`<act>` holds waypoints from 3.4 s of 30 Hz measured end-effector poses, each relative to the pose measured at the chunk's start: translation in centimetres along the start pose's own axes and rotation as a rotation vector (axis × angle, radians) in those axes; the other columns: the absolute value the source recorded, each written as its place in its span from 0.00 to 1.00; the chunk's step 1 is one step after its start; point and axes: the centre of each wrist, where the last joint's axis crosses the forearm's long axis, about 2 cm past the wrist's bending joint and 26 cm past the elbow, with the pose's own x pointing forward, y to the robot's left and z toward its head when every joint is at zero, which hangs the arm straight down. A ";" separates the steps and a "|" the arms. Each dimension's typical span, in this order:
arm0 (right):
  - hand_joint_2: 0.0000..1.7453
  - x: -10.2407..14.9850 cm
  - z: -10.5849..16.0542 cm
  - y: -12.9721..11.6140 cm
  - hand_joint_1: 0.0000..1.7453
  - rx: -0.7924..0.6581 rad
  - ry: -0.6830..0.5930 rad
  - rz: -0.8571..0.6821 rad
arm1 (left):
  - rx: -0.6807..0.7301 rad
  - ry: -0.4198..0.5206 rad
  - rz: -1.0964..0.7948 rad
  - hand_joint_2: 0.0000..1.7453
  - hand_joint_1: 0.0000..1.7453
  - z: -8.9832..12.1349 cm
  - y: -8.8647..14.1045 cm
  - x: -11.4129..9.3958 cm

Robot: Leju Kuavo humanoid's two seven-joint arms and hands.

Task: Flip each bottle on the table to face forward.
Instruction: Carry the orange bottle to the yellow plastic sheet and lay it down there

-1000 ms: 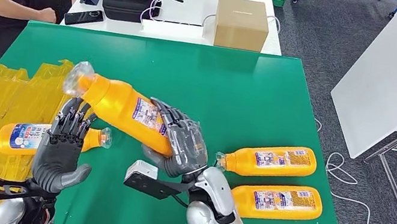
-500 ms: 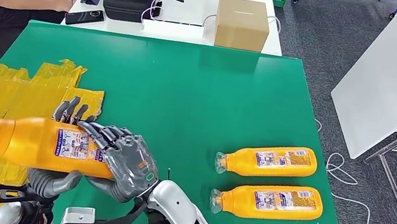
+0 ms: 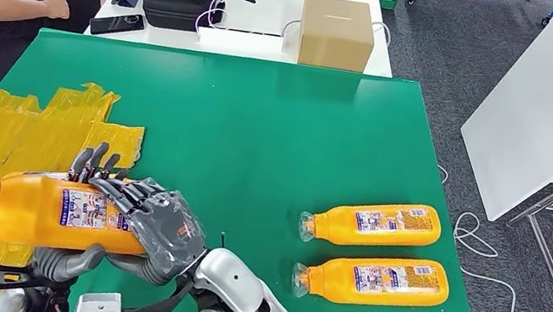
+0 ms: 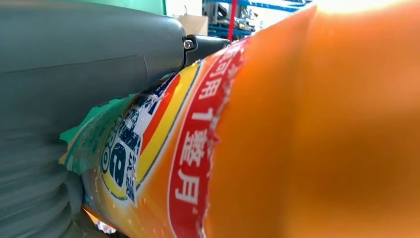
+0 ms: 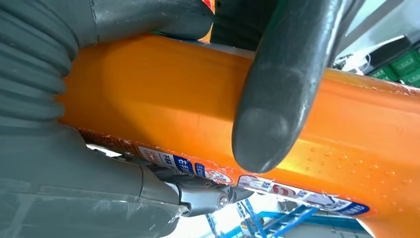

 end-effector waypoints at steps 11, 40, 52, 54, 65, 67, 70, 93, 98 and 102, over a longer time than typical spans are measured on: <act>1.00 -0.5 -0.5 0.8 1.00 0.040 0.030 0.005 | 0.009 -0.002 0.024 1.00 1.00 0.6 0.2 0.1; 0.00 -1.4 3.4 -2.2 0.00 -0.208 0.149 0.078 | 0.201 0.037 -0.684 1.00 1.00 0.1 4.1 2.9; 0.00 -4.1 6.7 -6.1 0.00 -0.294 0.160 -0.050 | 0.398 0.177 -1.555 1.00 1.00 1.2 8.2 5.1; 0.00 -5.0 7.5 -6.7 0.00 -0.279 0.163 -0.103 | 0.412 0.222 -1.726 1.00 1.00 1.6 9.6 5.1; 0.00 -7.5 9.2 -8.2 0.00 -0.233 0.175 -0.142 | 0.370 0.384 -1.947 1.00 1.00 2.0 15.1 4.4; 0.00 -7.6 9.2 -8.3 0.00 -0.226 0.176 -0.144 | 0.366 0.415 -1.979 1.00 1.00 1.9 15.5 4.4; 0.00 -7.9 9.4 -8.4 0.00 -0.206 0.179 -0.159 | 0.339 0.476 -2.068 1.00 1.00 1.3 16.4 4.3; 0.00 -9.0 9.6 -8.0 0.00 -0.151 0.211 -0.175 | 0.181 0.479 -2.182 0.00 0.00 -4.0 17.2 1.6; 0.00 -9.0 9.7 -8.0 0.00 -0.148 0.213 -0.174 | 0.155 0.462 -2.166 0.00 0.00 -4.3 16.7 1.1; 0.00 -9.1 9.7 -8.0 0.00 -0.146 0.217 -0.173 | 0.156 0.463 -2.133 0.00 0.00 -4.3 16.5 0.9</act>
